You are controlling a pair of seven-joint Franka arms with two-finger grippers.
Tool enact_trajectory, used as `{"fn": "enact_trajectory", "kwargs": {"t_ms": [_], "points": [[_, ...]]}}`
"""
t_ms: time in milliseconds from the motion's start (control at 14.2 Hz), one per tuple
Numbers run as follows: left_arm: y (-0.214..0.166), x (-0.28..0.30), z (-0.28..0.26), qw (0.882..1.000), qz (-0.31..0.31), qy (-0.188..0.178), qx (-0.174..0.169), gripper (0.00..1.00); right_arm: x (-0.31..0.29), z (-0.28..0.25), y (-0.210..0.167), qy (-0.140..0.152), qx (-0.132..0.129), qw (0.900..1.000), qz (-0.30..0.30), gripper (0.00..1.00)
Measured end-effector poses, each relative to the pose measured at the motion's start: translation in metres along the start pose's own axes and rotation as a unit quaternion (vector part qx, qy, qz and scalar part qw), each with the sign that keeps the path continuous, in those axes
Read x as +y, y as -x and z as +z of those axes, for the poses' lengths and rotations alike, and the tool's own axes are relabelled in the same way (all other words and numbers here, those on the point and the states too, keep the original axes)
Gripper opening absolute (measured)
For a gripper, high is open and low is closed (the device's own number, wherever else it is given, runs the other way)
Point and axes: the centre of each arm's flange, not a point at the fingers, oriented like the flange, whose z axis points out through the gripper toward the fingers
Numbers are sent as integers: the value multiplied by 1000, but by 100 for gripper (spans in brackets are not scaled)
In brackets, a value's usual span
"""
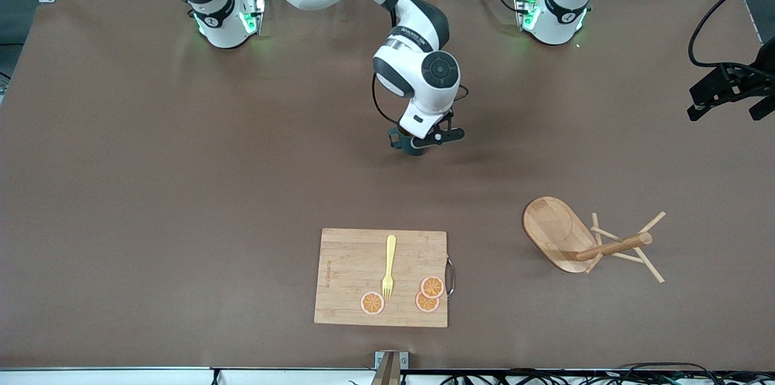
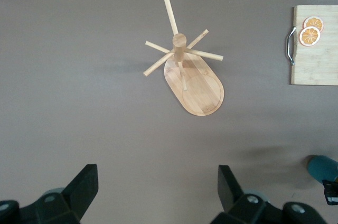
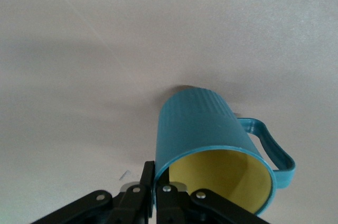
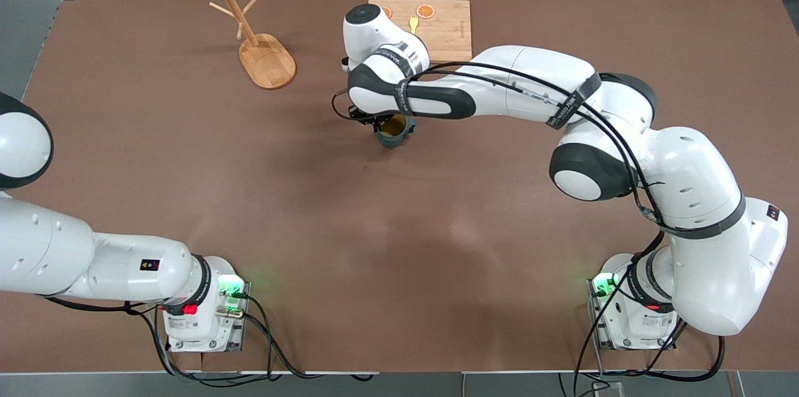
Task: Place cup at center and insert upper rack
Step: 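Lift the teal mug with the right gripper and carry it toward the table center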
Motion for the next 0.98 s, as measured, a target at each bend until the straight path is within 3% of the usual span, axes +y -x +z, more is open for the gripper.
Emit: {"fn": "enact_trajectory", "kwargs": {"t_ms": [422,633,984], "points": [[-2,1,4,1000,1,0,-3,100,-3,9,2,3,-5,1000,-1,4],[-5,1,12,1000,1,0,-10,100,-4,13,1,-1,-2,1000,0,11],[-10,2,26,1000,-6,17,-22,100,-3,4,-5,-5,3,1000,5,60]]}}
